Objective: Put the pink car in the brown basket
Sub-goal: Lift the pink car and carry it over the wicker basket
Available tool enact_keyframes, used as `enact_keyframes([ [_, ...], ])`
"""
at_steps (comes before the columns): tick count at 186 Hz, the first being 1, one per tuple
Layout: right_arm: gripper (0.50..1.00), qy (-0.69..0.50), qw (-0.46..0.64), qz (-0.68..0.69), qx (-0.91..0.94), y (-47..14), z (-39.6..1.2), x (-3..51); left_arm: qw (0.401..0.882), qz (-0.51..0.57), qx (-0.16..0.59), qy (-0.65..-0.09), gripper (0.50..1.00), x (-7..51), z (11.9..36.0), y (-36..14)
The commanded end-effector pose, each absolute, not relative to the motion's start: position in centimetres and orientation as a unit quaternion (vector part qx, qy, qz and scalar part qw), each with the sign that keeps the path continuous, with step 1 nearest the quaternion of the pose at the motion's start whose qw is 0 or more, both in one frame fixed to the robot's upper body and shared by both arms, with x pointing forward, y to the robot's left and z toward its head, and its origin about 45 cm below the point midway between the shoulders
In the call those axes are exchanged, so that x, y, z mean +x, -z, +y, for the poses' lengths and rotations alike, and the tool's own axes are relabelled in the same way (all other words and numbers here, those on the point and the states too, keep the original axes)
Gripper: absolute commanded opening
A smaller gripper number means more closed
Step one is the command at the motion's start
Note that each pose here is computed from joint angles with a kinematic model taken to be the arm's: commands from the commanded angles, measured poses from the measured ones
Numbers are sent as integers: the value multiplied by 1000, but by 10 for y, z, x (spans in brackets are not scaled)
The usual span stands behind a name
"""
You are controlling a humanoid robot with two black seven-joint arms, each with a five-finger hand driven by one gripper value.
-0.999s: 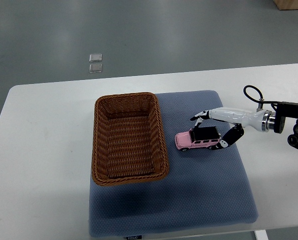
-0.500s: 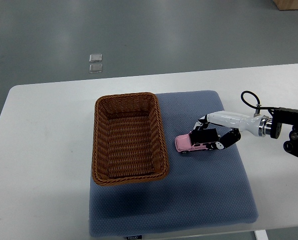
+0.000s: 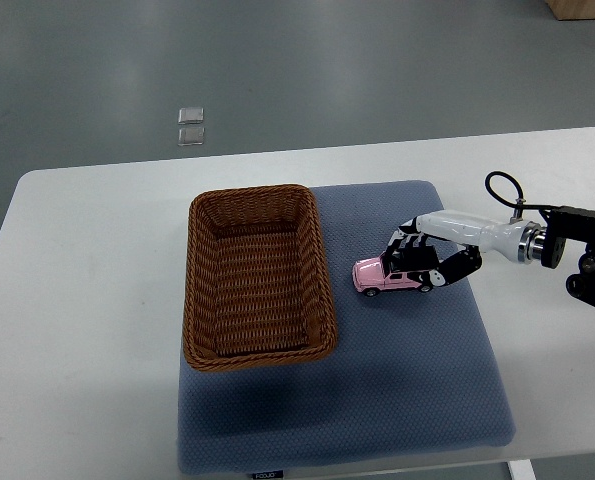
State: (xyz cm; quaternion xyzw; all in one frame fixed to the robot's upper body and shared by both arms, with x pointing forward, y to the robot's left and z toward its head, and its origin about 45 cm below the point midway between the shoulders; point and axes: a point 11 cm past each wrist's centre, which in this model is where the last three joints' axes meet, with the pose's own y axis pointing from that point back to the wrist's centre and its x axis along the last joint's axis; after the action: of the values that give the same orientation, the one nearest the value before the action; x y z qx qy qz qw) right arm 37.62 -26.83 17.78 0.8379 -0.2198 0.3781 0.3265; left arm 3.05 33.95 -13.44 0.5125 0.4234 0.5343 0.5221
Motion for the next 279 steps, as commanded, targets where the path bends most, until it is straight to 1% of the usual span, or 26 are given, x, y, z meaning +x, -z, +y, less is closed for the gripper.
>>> enact_keyframes([
  [1,500,-391,319,-225,834,-189,-267,383,522,423,512,-534,1000,31,339,134],
  [79,500,-452,277,-235,815,-254,-242,417,522,424,511,-535,1000,30,339,134],
  [112,500,-473,235,-208,823,-273,-192,423,522,425,511,-535,1000,30,339,135],
  [126,500,-477,228,-191,827,-272,-174,422,522,425,511,-535,1000,30,339,135],
  [143,500,-476,213,-154,839,-259,-137,413,522,425,511,-535,1000,30,339,135],
  [199,500,-463,204,-114,855,-226,-80,401,520,425,512,-535,1000,29,339,135],
  [224,500,-458,209,-117,856,-216,-72,403,521,425,512,-534,1000,29,339,135],
  [256,500,-453,222,-129,854,-209,-79,408,522,425,511,-534,1000,30,338,135],
  [257,515,-453,222,-129,854,-209,-79,408,522,425,512,-533,1000,29,338,135],
  [258,515,-453,222,-129,854,-209,-79,408,522,425,512,-533,1000,29,338,135],
  [259,555,-453,222,-129,854,-210,-79,408,522,425,511,-534,1000,30,338,135],
  [260,556,-453,222,-129,854,-210,-79,408,522,425,511,-534,1000,30,338,135],
  [261,592,-453,221,-129,854,-210,-78,408,522,425,512,-533,1000,29,338,135],
  [262,592,-453,221,-129,854,-210,-78,408,522,425,512,-533,1000,29,338,135],
  [263,621,-453,222,-129,854,-209,-78,408,523,424,511,-534,1000,30,338,135],
  [264,621,-453,222,-129,854,-209,-78,408,523,424,511,-534,1000,30,338,135],
  [265,647,-453,222,-129,854,-209,-79,408,522,426,512,-534,1000,29,338,135],
  [266,648,-453,222,-129,854,-209,-79,408,522,426,512,-534,1000,29,338,135],
  [267,674,-453,222,-129,854,-209,-79,408,523,424,511,-534,1000,30,338,135],
  [268,674,-453,222,-129,854,-209,-79,408,523,424,511,-534,1000,30,338,135],
  [269,698,-453,222,-129,854,-209,-79,408,522,425,511,-534,1000,30,338,135],
  [270,699,-453,222,-129,854,-209,-79,408,522,425,511,-534,1000,30,338,135],
  [271,719,-453,222,-129,854,-209,-79,408,522,425,512,-533,1000,29,338,135],
  [274,733,-453,223,-130,853,-210,-80,408,523,425,512,-533,1000,30,338,135],
  [276,756,-453,223,-130,853,-210,-80,409,523,424,511,-534,1000,30,338,135],
  [279,762,-453,224,-130,853,-210,-81,409,523,425,511,-534,1000,30,338,135],
])
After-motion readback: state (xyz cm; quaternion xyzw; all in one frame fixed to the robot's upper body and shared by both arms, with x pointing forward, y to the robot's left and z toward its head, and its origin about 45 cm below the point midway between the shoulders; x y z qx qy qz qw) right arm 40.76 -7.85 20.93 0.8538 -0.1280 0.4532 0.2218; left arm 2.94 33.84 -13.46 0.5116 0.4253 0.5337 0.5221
